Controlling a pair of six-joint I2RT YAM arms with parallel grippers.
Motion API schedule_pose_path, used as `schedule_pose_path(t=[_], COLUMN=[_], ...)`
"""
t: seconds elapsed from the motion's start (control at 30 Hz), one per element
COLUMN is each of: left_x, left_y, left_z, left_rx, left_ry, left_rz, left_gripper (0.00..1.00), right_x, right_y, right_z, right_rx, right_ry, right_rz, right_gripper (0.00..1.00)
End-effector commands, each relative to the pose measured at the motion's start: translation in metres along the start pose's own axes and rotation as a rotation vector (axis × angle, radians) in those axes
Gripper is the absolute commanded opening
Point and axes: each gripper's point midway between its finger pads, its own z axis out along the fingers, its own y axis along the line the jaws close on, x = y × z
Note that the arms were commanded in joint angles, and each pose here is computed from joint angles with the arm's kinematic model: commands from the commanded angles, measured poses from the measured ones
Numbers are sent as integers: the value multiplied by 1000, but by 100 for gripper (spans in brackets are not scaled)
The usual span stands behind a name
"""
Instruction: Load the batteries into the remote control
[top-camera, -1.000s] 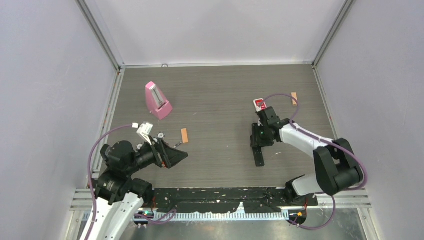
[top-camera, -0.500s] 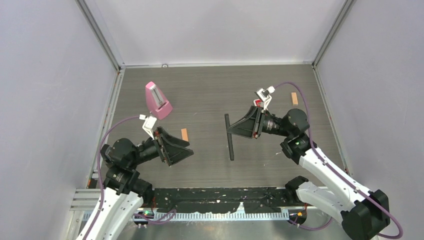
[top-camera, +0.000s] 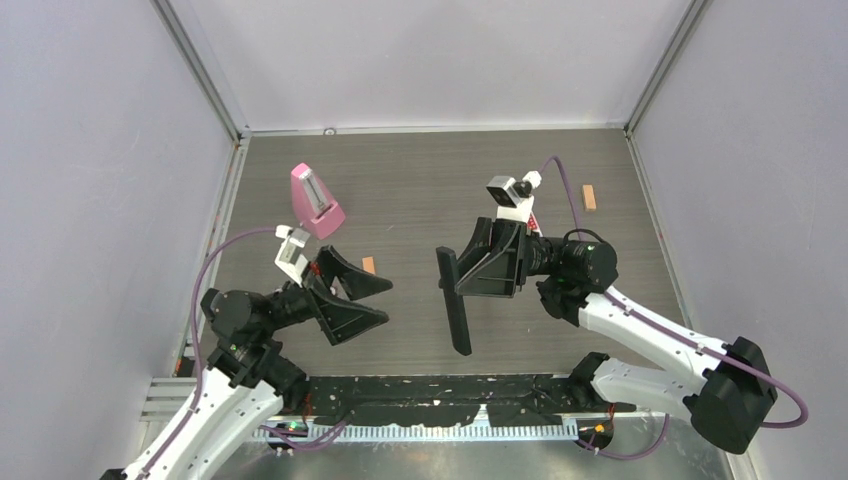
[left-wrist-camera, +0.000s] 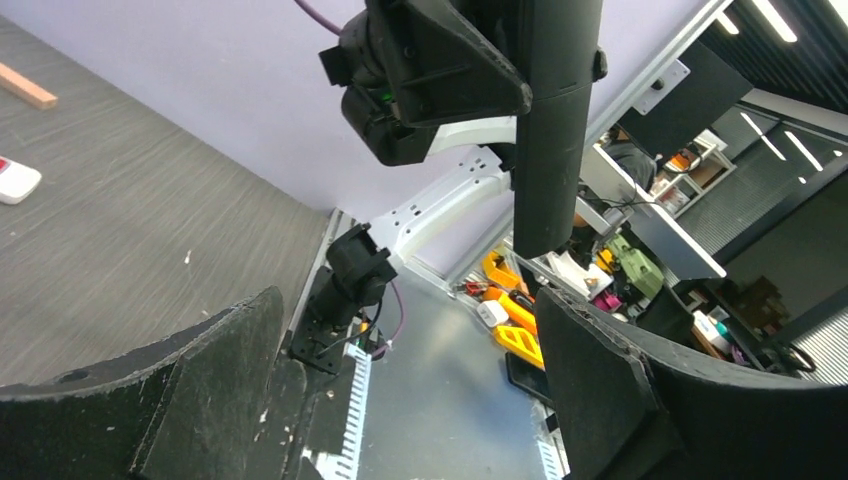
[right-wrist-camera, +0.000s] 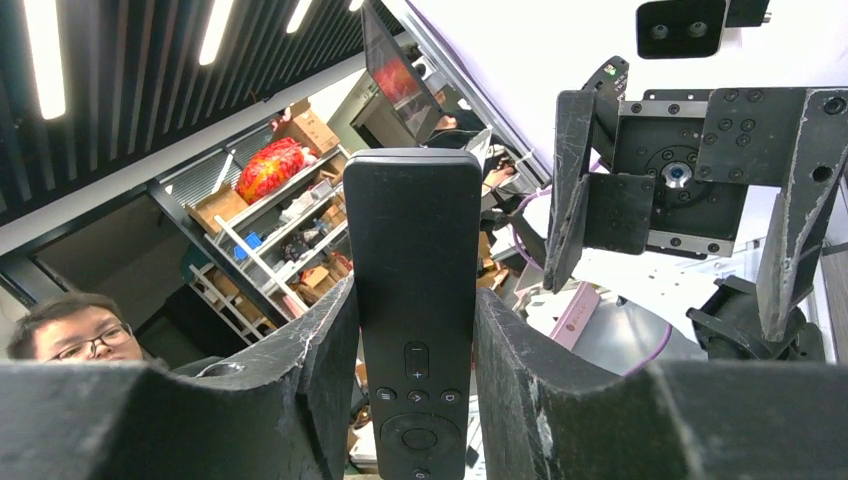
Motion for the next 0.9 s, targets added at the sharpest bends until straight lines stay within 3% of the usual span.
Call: schedule_pose_path(t=[0.0, 0.2, 0.5, 0.67, 0.87], left_x=[-23, -24, -40, -45, -56], left_y=[-28, -39, -49, -78, -109], left_z=[13, 36, 60, 74, 66], left_rx=[92, 130, 222, 332, 503], left_ry=[-66, -96, -234, -207, -216], left_rz=[50, -36, -483, -499, -476], left_gripper=[97, 97, 91, 90, 76], right_x=[-13, -18, -31, -38, -49], right_y=[21, -10, -6, 1, 26], right_z=[8, 8, 14, 21, 30], right_rx=[-48, 152, 201, 154, 66], right_ry=[-39, -79, -120, -143, -175], right_rz=[-77, -171, -337, -355, -379], right_gripper=[13, 13, 13, 13, 13])
